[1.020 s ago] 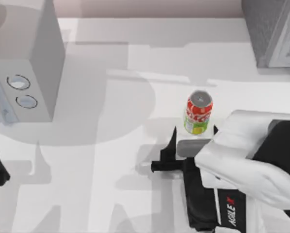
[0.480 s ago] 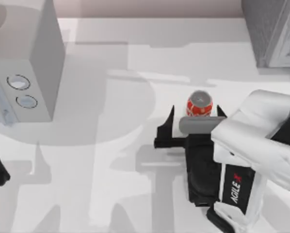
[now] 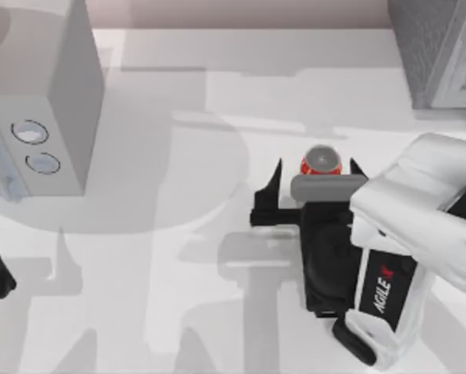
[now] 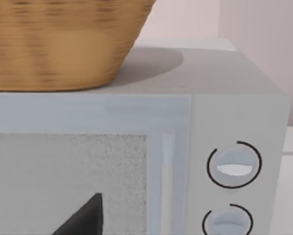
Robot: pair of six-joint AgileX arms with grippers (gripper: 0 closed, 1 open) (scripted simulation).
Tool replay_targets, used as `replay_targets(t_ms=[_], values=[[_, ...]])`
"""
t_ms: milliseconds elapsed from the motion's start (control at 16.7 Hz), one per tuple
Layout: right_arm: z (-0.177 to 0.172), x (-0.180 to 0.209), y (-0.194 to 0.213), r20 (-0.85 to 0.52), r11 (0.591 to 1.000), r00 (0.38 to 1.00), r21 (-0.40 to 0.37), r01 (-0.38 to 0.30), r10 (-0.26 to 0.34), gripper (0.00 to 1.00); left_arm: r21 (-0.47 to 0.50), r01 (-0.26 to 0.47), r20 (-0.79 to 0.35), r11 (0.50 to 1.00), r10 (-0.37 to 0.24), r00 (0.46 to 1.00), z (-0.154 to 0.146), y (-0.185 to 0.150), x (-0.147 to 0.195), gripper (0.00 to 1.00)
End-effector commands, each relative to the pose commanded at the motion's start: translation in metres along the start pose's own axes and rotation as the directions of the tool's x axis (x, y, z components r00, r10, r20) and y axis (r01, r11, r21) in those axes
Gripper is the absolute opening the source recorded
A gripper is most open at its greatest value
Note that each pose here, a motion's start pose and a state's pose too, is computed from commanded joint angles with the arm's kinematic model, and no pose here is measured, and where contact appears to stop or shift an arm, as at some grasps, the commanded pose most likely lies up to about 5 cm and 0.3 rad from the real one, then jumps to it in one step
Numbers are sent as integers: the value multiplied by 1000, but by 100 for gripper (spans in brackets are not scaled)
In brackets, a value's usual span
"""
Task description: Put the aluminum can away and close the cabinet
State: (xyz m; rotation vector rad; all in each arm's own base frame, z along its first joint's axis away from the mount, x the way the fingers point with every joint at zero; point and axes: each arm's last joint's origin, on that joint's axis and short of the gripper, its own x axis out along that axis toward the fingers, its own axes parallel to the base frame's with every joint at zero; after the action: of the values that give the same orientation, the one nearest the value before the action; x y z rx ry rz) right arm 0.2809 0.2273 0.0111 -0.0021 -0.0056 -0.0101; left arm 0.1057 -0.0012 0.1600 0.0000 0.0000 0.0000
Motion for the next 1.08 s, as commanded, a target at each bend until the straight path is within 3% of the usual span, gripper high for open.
replay_targets(t_ms=[60,840,1080], values=[[0,0,0,0,1000,1000,0,0,0,100,0,0,0,1000,0,1000,0,0,0,100],[0,0,0,0,1000,1000,0,0,0,2,0,0,0,1000,0,1000,0,0,0,100],[0,0,0,0,1000,1000,0,0,0,0,0,0,0,1000,0,1000,0,0,0,100]])
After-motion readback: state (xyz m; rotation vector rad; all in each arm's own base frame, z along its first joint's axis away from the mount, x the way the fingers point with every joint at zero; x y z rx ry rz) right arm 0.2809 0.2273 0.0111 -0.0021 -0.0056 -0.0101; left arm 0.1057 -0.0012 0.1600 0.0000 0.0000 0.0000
